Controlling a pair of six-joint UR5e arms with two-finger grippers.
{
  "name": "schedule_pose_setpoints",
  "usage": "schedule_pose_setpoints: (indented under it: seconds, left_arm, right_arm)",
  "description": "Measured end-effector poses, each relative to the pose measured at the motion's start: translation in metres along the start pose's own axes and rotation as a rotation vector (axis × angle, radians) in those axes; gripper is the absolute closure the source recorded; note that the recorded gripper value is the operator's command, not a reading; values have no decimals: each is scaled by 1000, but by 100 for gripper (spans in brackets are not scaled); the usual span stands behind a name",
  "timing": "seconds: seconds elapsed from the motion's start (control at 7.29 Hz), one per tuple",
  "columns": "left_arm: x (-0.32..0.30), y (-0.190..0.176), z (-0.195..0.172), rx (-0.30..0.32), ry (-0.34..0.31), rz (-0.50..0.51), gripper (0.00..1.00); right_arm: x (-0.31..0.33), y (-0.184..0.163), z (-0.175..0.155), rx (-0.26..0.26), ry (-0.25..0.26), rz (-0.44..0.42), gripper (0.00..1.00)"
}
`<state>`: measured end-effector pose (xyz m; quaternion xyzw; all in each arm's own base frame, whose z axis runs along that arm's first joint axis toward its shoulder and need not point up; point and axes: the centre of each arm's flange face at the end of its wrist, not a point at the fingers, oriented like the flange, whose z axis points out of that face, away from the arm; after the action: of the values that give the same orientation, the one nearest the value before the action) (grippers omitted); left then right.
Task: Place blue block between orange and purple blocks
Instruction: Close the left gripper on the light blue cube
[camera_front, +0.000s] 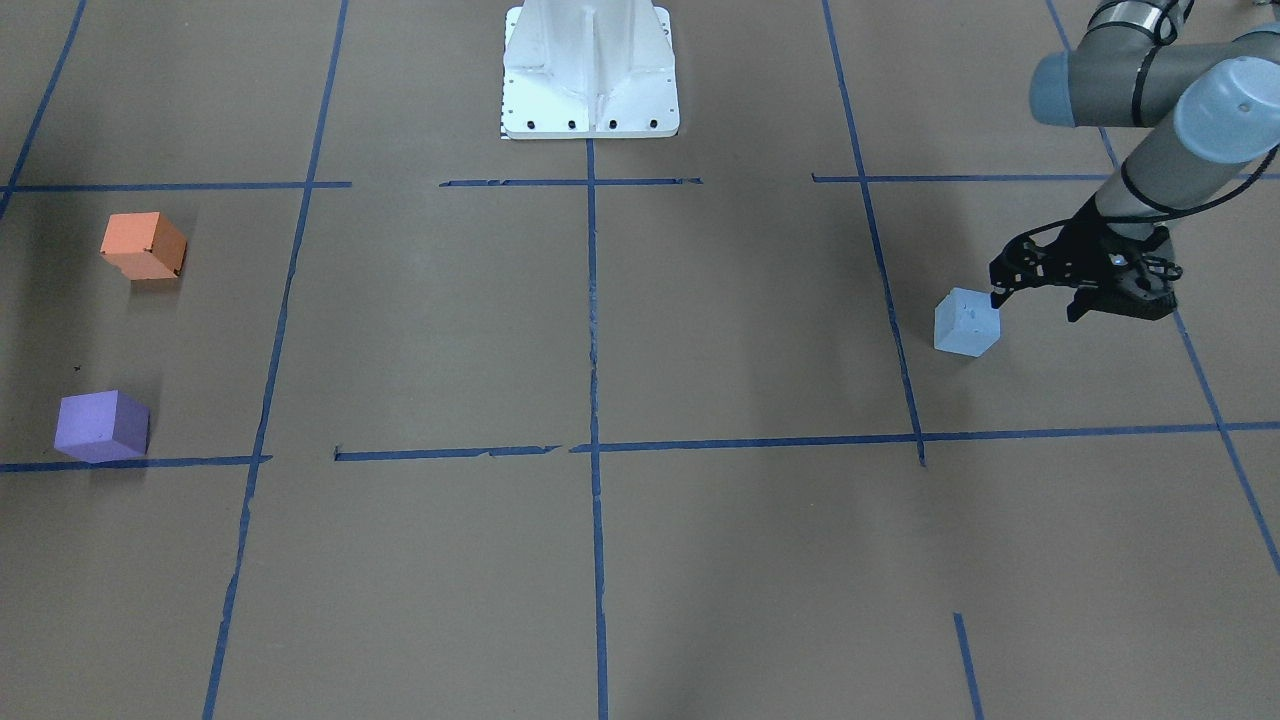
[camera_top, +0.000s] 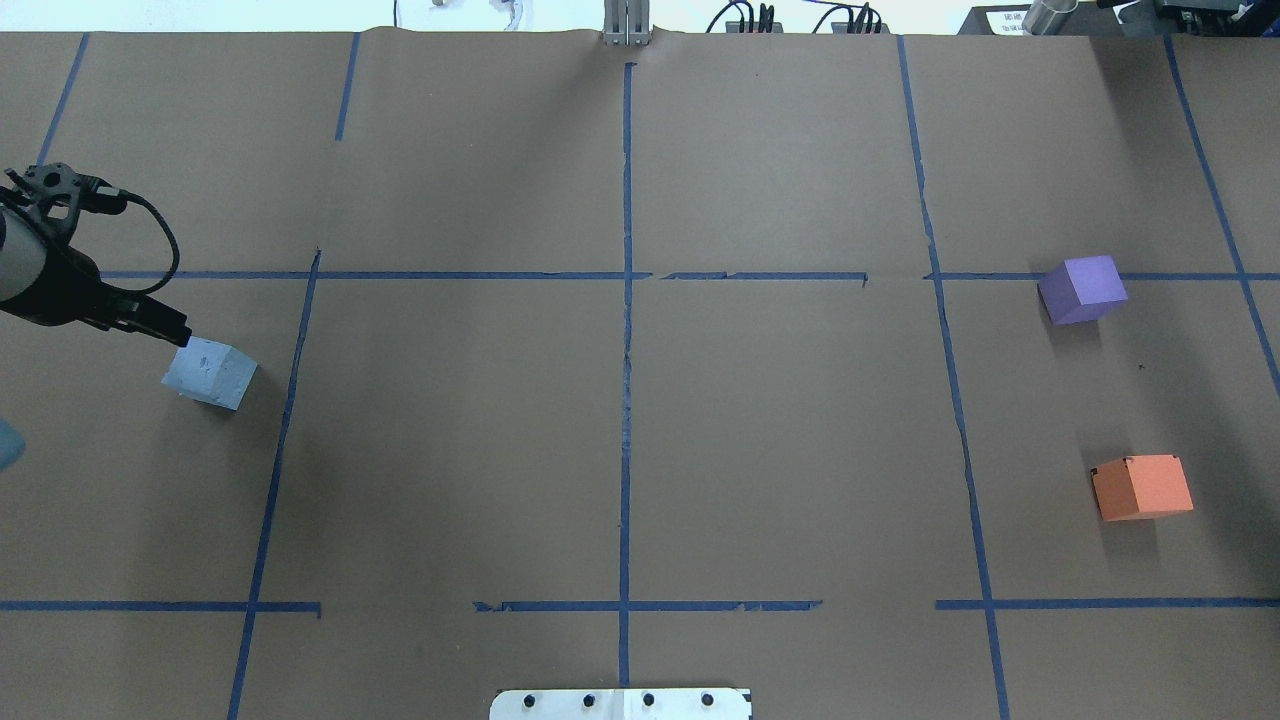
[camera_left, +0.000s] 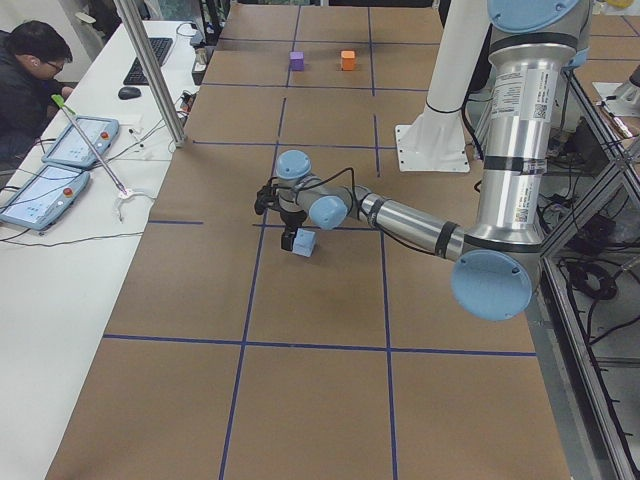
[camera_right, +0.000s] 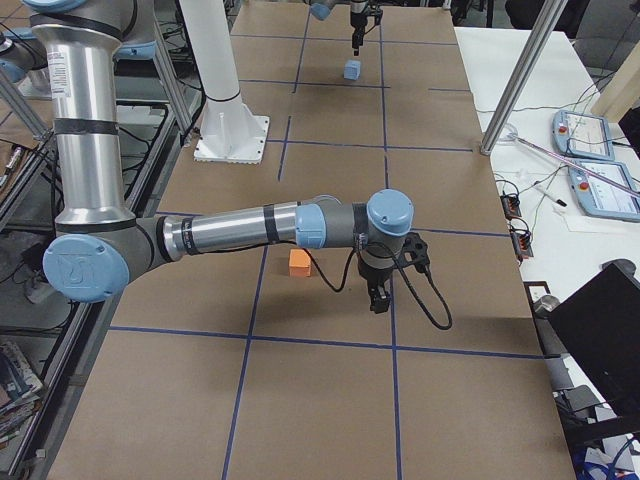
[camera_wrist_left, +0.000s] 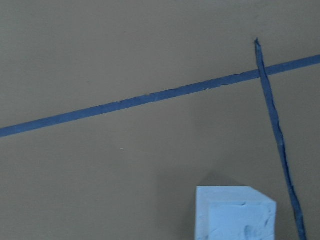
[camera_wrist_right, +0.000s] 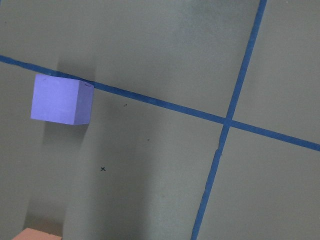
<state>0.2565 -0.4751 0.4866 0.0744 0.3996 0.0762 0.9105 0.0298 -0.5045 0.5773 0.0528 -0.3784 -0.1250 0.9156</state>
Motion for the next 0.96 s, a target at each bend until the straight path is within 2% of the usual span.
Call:
schedule_pose_setpoints:
  seconds: [0.27,0.96]
  left_arm:
    - [30,8,24,-11,-20,-8,0]
    - [34,19,56,-51,-56,7,0]
  right_arm:
    - [0,0,0,0,1,0,0]
    - [1,0,0,0,1,2,0]
